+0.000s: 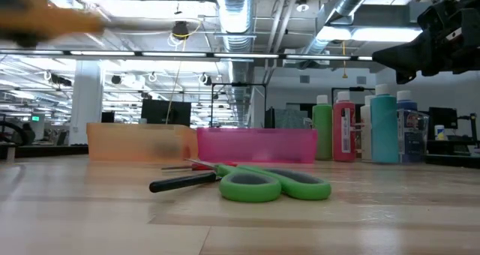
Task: Pick & Place Paint Supplies
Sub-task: Put the yellow scissors into the orange bin
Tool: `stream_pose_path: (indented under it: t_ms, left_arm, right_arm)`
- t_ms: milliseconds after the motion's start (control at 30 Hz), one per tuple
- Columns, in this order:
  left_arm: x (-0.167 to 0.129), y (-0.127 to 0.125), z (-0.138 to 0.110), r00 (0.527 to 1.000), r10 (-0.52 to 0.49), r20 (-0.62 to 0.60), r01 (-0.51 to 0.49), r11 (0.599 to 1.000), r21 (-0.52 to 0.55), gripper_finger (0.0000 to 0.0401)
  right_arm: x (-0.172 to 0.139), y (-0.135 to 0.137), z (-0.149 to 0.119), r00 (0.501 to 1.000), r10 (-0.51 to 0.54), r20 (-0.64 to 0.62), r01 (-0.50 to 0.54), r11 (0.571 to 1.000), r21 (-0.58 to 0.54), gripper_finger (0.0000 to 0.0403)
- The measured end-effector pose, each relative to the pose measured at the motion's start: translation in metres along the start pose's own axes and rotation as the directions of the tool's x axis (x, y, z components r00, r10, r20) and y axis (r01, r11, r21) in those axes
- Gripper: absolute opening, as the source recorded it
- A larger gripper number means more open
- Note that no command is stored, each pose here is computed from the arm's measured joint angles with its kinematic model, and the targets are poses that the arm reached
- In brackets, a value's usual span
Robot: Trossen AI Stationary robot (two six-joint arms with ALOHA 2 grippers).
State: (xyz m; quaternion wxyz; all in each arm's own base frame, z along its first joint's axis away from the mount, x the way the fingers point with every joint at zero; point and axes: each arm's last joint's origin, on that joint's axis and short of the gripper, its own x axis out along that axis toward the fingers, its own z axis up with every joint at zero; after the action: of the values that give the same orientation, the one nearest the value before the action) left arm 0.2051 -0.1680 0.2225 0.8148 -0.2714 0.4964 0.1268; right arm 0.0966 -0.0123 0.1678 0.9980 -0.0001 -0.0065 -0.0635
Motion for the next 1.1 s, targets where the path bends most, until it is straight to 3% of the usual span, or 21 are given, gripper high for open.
stream_pose_path:
  t_ms: [100,233,467,533,600,700,800,967,1100]
  left_arm:
    - [-0.030,0.003,0.010,0.988,-0.108,0.109,0.106,0.994,0.025,0.0012]
    - [-0.070,0.006,0.022,0.925,-0.284,0.252,0.267,0.958,0.100,0.0016]
    - [-0.128,0.007,0.038,0.700,-0.582,0.415,0.473,0.812,0.340,0.0018]
    - [-0.140,0.008,0.042,0.635,-0.630,0.447,0.494,0.776,0.392,0.0018]
    - [-0.147,0.011,0.043,0.606,-0.644,0.467,0.489,0.765,0.420,0.0018]
    - [-0.150,0.016,0.045,0.608,-0.604,0.515,0.428,0.796,0.428,0.0018]
    - [-0.148,0.023,0.052,0.622,-0.487,0.613,0.297,0.871,0.390,0.0018]
    - [-0.139,0.044,0.071,0.613,-0.169,0.772,0.026,0.981,0.193,0.0019]
    - [-0.131,0.069,0.091,0.569,0.105,0.816,-0.172,0.985,-0.007,0.0019]
  right_arm:
    - [0.000,0.000,0.000,1.000,0.000,0.000,0.000,1.000,0.000,0.0000]
    - [0.000,0.000,0.000,1.000,0.000,0.000,0.000,1.000,0.000,0.0000]
    - [0.000,0.000,0.000,1.000,0.000,0.000,0.000,1.000,0.000,0.0000]
    - [0.000,0.000,0.000,1.000,0.000,0.000,0.000,1.000,0.000,0.0000]
    - [0.000,0.000,0.000,1.000,0.000,0.000,0.000,1.000,0.000,0.0000]
    - [0.000,0.000,0.000,1.000,0.000,0.000,0.000,1.000,0.000,0.0000]
    - [0.000,0.000,0.000,1.000,0.000,0.000,0.000,1.000,0.000,0.0000]
    - [0.000,0.000,0.000,1.000,0.000,0.000,0.000,1.000,0.000,0.0000]
    - [0.000,0.000,0.000,1.000,0.000,0.000,0.000,1.000,0.000,0.0000]
